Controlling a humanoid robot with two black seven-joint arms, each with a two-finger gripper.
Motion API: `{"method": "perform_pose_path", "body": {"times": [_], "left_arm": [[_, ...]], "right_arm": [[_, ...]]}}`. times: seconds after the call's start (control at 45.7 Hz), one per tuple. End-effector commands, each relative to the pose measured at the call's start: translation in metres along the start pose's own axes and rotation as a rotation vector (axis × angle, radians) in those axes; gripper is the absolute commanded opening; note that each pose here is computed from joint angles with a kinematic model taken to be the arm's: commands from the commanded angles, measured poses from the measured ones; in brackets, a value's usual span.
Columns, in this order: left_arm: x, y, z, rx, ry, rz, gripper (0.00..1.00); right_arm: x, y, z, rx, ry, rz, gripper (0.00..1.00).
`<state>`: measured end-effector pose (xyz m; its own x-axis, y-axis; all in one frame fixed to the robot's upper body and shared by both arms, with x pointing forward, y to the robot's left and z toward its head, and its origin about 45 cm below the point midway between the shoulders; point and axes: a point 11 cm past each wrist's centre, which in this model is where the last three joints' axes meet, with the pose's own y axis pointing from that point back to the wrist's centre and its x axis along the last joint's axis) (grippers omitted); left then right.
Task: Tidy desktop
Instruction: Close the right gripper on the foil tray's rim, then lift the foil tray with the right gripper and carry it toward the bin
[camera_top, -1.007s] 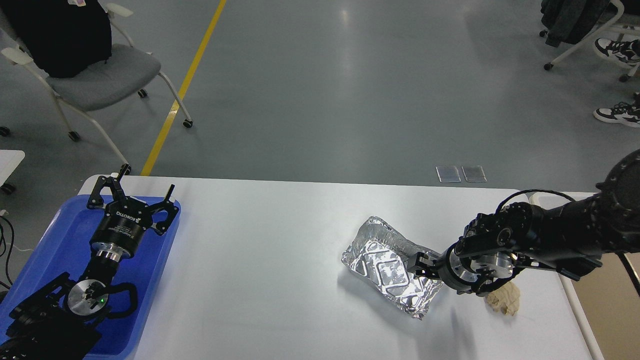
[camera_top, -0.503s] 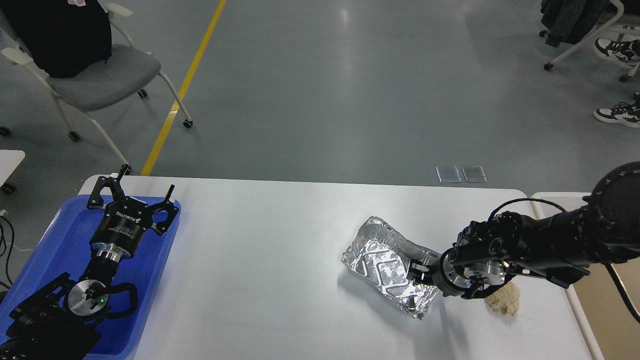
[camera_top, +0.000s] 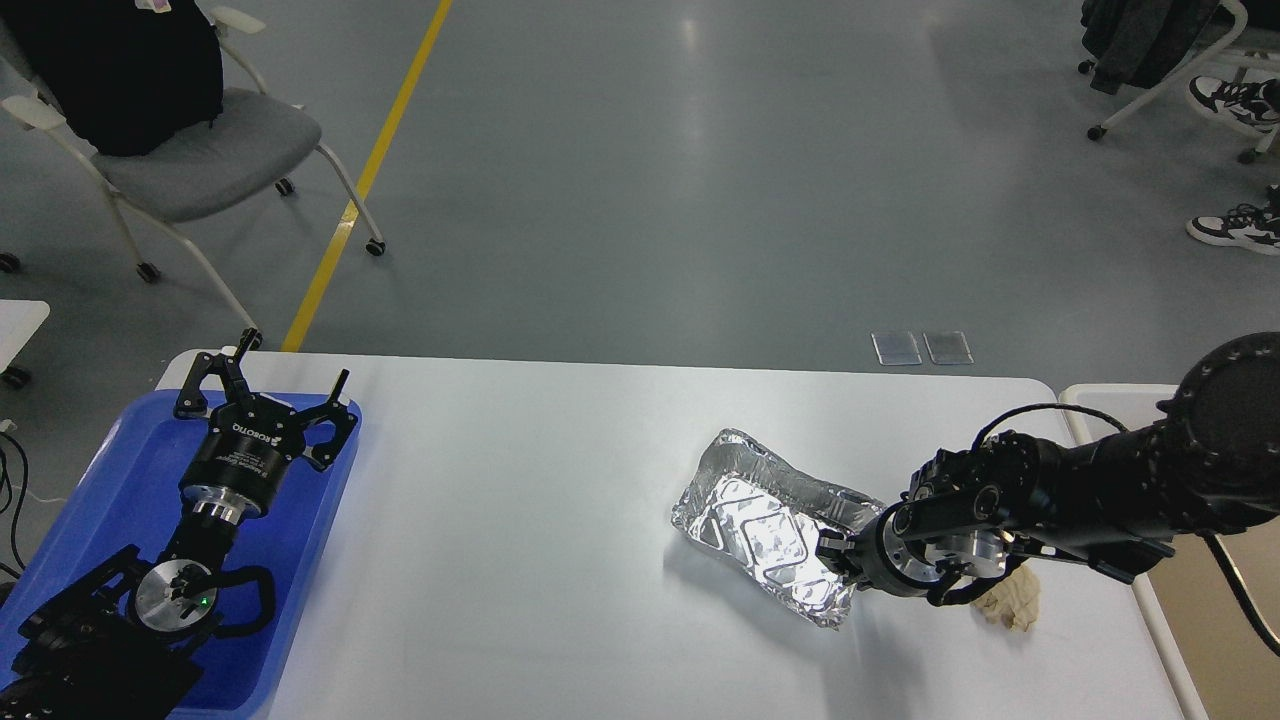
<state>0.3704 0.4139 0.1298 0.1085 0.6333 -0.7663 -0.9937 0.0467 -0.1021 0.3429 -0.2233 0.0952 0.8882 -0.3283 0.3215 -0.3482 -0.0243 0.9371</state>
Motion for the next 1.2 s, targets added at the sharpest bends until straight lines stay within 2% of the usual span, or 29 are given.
{"method": "perform_pose_path", "body": {"times": [0.0, 0.263, 0.438, 0.766, 1.182], "left_arm": [[0.000, 0.000, 0.000, 0.000, 0.000, 0.001, 0.99], [0.000, -0.001, 0.000, 0.000, 0.000, -0.001, 0.99], [0.000, -0.001, 0.000, 0.001, 0.000, -0.001, 0.99], [0.000, -0.001, 0.000, 0.001, 0.000, -0.001, 0.99], [0.000, 0.000, 0.001, 0.001, -0.001, 0.000, 0.99]], "right_arm": [[0.000, -0.001, -0.002, 0.004, -0.002, 0.017, 0.00], [0.003, 0.003, -0.007, 0.021, -0.008, 0.021, 0.00], [0.022, 0.024, 0.005, 0.003, 0.014, 0.032, 0.00], [0.066, 0.112, 0.030, -0.047, 0.116, 0.049, 0.00], [0.123, 0.233, 0.033, -0.075, 0.184, 0.080, 0.00]]}}
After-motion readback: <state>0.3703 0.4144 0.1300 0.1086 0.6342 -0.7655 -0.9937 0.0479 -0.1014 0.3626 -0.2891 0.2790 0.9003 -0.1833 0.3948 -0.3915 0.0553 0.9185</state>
